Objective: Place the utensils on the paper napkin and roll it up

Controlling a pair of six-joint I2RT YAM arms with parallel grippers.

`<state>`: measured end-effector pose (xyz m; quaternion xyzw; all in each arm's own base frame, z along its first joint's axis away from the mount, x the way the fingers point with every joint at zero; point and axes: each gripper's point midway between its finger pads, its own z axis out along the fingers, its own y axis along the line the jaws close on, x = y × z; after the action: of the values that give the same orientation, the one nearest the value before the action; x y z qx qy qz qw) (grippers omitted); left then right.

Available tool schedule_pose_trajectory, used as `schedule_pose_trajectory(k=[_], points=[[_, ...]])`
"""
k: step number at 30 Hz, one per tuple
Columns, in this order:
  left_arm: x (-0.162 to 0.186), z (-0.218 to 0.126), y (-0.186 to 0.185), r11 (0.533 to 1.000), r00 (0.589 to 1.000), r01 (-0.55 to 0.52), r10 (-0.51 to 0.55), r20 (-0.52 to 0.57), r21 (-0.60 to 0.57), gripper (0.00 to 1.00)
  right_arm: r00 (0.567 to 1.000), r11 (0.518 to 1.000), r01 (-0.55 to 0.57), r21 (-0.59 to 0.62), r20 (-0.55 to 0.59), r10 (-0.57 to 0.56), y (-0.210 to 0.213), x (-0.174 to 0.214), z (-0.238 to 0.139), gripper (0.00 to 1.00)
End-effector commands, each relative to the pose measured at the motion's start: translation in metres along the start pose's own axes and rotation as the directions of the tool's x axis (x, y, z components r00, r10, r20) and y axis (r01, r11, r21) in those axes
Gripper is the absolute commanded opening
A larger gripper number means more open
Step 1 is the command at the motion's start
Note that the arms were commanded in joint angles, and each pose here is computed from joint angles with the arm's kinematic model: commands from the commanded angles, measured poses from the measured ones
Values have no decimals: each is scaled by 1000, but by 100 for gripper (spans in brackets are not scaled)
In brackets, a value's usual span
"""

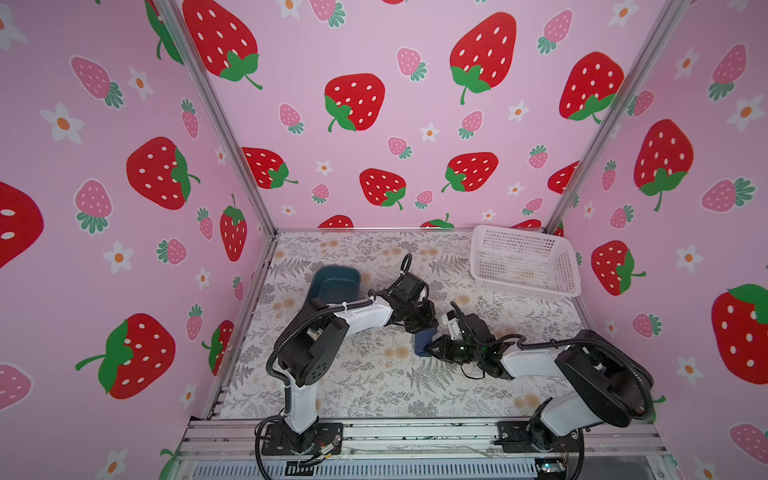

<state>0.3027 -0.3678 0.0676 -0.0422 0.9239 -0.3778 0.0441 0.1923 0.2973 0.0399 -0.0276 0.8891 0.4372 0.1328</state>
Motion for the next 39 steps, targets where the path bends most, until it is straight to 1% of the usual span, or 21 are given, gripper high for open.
schedule_pose_trajectory(k=[1, 6, 8, 9, 12, 14, 17, 19, 21, 27, 29, 35, 39], points=[[-8, 4, -14, 1000, 1000, -12, 12, 12, 27, 0, 999, 998, -41, 39, 34, 39, -11, 0, -9, 15], [-9, 5, -15, 999, 1000, -13, 12, 12, 29, 0, 994, 999, -44, 21, 98, 41, -6, -8, -23, 19], [-9, 5, -15, 999, 1000, -12, 11, 11, 29, 0, 991, 1000, -30, 9, 130, 29, -1, -13, -28, 23], [-9, 6, -16, 999, 1000, -11, 11, 9, 31, 0, 990, 1000, -20, 2, 140, 19, 2, -14, -30, 27], [-9, 7, -15, 999, 1000, -11, 11, 7, 31, 0, 989, 1000, 6, -13, 149, -4, 8, -17, -33, 47], [-9, 7, -15, 999, 1000, -11, 11, 6, 30, 0, 989, 1000, 9, -12, 148, -7, 9, -18, -32, 58], [-9, 9, -15, 999, 1000, -10, 10, 3, 30, 0, 991, 1000, 22, -9, 133, -21, 10, -20, -26, 68], [-9, 10, -13, 1000, 1000, -7, 7, 0, 27, 0, 993, 999, 37, 4, 116, -37, 9, -22, -19, 71], [-7, 11, -9, 1000, 1000, 5, -5, -4, 23, 0, 993, 998, 54, 13, 101, -55, 9, -24, -12, 76], [-7, 12, -12, 999, 1000, -2, 2, -7, 34, 0, 990, 993, 49, 106, 123, -62, -10, -30, -5, 80], [-8, 12, -13, 999, 1000, -1, 1, -4, 36, 0, 992, 992, 52, 111, 110, -64, -13, -28, -1, 80], [-9, 13, -17, 999, 1000, 2, -1, -9, 49, 0, 994, 993, 49, 110, 93, -59, -18, -25, 9, 74], [-10, 12, -19, 998, 1000, 4, -3, -8, 55, 0, 996, 995, 32, 98, 85, -40, -21, -21, 13, 64]])
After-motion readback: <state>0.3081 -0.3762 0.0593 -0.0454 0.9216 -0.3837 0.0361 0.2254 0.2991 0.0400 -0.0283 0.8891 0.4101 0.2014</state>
